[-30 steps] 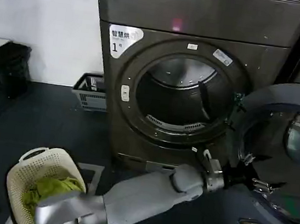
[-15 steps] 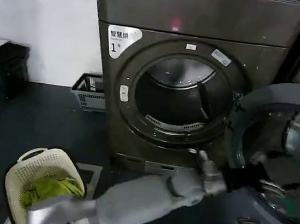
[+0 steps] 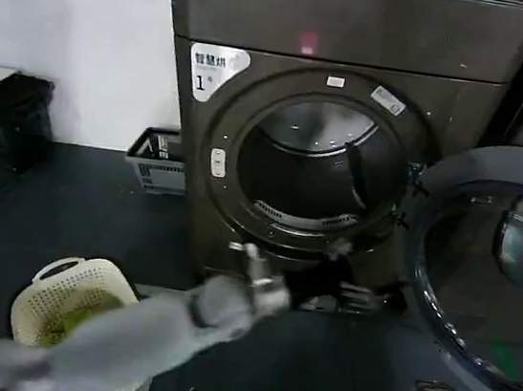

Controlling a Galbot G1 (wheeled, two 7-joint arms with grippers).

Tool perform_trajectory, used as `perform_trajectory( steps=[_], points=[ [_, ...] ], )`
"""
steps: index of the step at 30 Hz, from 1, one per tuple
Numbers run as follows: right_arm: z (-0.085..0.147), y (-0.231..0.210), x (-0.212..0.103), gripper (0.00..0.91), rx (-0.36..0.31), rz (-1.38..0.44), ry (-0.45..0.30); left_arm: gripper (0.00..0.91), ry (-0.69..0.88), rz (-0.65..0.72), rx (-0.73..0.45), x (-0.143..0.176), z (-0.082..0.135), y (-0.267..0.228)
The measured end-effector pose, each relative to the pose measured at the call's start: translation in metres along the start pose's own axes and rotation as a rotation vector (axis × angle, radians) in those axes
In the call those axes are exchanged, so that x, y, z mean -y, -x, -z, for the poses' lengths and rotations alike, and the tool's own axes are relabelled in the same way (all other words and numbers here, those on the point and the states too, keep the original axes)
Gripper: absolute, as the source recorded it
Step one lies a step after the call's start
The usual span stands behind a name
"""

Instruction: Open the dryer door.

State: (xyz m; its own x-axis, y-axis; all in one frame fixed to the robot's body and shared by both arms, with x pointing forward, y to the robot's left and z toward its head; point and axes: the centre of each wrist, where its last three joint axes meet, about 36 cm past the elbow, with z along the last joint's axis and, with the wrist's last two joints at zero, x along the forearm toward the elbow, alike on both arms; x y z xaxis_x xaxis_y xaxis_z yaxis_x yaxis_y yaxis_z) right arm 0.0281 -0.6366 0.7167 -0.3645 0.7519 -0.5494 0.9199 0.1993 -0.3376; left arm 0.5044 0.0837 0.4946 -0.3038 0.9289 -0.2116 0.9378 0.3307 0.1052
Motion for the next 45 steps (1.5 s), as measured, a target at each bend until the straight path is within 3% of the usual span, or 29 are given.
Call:
perform_trajectory(
  steps=[12,24,32,45],
  points=[
    [0.001,0.001,-0.008,0.907,0.029,-0.020,-0.011,0.907,0.092,0.052,-0.186,-0.010,0.068,-0.120],
    [0.007,0.004,-0.008,0.907,0.046,-0.061,-0.062,0.907,0.164,0.079,-0.522,0.001,0.123,-0.206],
    [-0.001,0.012,-0.010,0.907,0.058,-0.059,-0.073,0.907,0.207,0.129,-0.745,0.006,0.142,-0.243],
    [-0.003,0.030,-0.014,0.907,0.064,-0.060,-0.049,0.907,0.284,0.159,-1.004,-0.016,0.159,-0.301]
  ],
)
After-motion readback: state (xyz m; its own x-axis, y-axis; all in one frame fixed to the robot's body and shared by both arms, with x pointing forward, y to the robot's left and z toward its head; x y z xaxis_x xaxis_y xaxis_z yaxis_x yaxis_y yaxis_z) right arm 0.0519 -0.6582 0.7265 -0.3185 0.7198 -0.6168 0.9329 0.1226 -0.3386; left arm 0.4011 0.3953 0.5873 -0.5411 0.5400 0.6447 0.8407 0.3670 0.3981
